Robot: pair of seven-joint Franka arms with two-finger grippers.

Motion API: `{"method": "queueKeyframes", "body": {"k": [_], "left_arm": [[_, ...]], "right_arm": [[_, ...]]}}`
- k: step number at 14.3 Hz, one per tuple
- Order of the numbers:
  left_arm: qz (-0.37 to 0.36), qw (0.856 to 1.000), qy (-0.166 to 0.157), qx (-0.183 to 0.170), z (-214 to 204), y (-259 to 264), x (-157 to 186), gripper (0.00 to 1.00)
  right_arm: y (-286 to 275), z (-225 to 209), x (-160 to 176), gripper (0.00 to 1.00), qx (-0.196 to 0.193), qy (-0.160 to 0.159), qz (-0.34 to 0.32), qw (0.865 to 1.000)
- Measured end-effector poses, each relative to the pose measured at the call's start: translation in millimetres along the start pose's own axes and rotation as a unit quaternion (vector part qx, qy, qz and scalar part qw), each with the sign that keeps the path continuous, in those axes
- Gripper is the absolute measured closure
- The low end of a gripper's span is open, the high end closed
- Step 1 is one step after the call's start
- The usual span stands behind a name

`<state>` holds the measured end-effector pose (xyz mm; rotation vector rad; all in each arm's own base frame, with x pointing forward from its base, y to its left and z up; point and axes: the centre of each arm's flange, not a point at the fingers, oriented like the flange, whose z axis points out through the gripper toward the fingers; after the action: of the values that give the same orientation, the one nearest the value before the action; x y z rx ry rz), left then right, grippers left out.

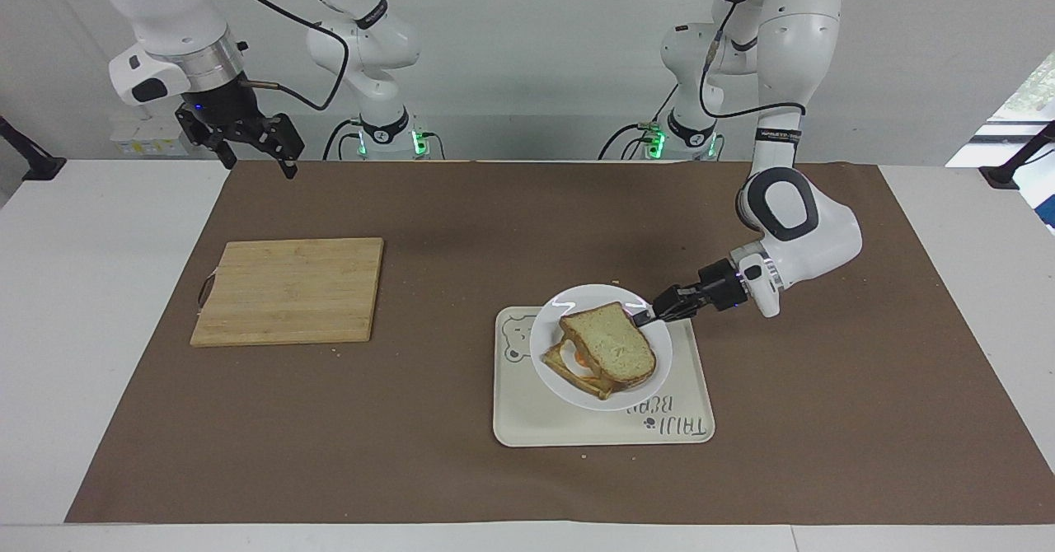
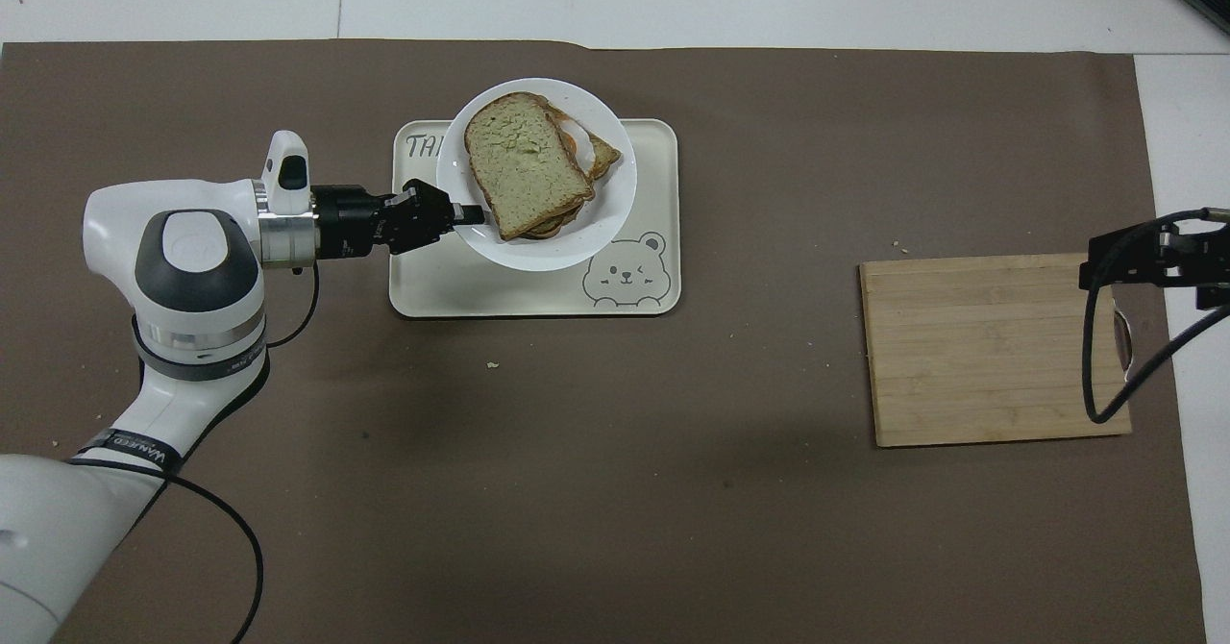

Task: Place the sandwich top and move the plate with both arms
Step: 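Slide the plate with the left gripper onto the bear tray, then open the left gripper and draw it back from the plate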

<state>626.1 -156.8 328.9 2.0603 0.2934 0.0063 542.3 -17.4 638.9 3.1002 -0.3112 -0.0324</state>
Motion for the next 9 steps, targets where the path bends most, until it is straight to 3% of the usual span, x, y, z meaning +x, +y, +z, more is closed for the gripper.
{"method": "queueKeyframes", "body": {"k": [4,9], "left_arm": [[0.010,0.999,-0.002,0.032,14.4,-21.7,21.9,0.96],[0.029,0.997,-0.026,0.072,26.4,-37.8,21.6,0.96]], "right_arm": [[0.0,0.0,0.0,0.00,0.000,0.000,0.000,1.000],[0.0,0.0,0.0,0.00,0.000,0.000,0.000,1.000]]}}
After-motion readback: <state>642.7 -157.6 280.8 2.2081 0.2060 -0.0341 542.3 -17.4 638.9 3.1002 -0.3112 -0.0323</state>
